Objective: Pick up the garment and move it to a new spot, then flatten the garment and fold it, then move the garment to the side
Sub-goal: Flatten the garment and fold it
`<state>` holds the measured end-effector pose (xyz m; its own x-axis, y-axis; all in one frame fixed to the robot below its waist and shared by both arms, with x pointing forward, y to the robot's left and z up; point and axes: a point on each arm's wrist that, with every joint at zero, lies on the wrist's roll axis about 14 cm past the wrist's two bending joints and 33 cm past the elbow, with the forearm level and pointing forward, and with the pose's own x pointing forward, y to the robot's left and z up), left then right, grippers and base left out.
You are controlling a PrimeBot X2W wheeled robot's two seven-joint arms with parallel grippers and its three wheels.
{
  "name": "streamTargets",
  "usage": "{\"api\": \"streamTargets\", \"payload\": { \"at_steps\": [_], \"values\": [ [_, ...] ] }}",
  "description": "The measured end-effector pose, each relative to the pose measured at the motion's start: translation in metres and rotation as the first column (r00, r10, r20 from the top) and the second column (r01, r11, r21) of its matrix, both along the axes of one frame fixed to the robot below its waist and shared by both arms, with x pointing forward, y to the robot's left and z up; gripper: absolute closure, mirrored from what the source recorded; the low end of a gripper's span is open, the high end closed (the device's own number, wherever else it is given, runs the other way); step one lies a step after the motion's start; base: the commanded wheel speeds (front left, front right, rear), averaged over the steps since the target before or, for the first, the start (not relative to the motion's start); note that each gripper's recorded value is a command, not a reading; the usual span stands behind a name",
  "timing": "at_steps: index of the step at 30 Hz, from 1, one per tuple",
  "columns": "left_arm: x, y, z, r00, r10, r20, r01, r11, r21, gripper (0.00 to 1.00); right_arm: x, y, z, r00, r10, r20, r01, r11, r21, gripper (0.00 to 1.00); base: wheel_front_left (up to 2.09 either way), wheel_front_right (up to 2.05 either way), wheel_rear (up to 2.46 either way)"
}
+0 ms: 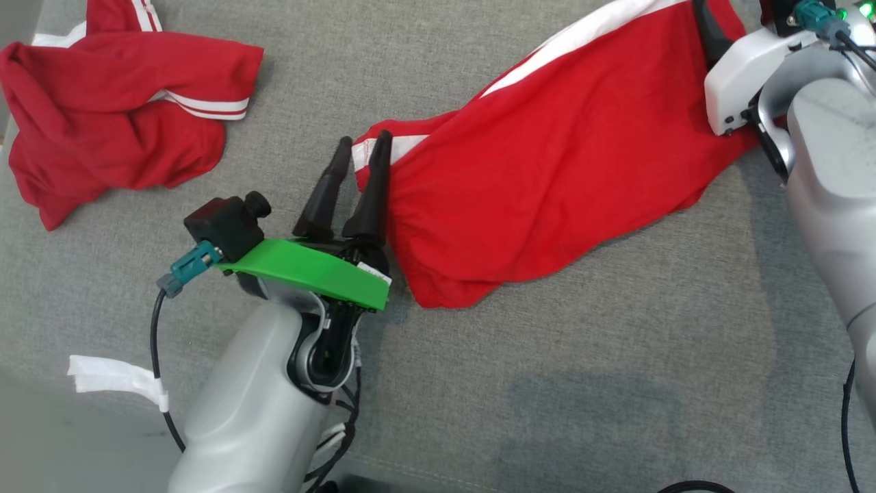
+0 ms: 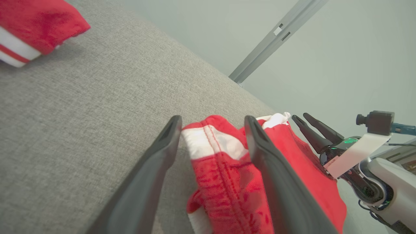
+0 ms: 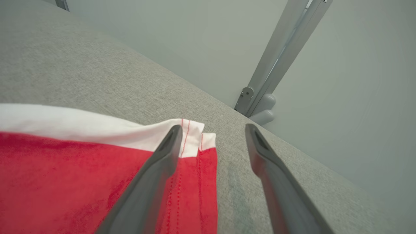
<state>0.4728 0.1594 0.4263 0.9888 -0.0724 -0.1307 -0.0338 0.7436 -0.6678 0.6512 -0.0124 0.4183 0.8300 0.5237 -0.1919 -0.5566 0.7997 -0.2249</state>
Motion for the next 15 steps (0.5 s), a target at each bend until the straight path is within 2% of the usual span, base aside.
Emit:
{"api": "streamTargets", "payload": {
  "at_steps": [6,15],
  "values": [
    [-0.004,0.009,0.008,0.999,-0.009,0.032,0.004,0.99,0.138,0.0,-0.021,-0.014,-0.001,0.998,-0.047,-0.034,0.049,0.996,0.07,0.0,0.0,0.0,0.0],
    [-0.019,0.011,0.013,0.999,-0.01,0.042,0.001,0.979,0.203,0.0,-0.058,-0.036,-0.022,0.984,-0.106,-0.144,0.119,0.989,0.085,0.0,0.0,0.0,0.0]
  ]
}}
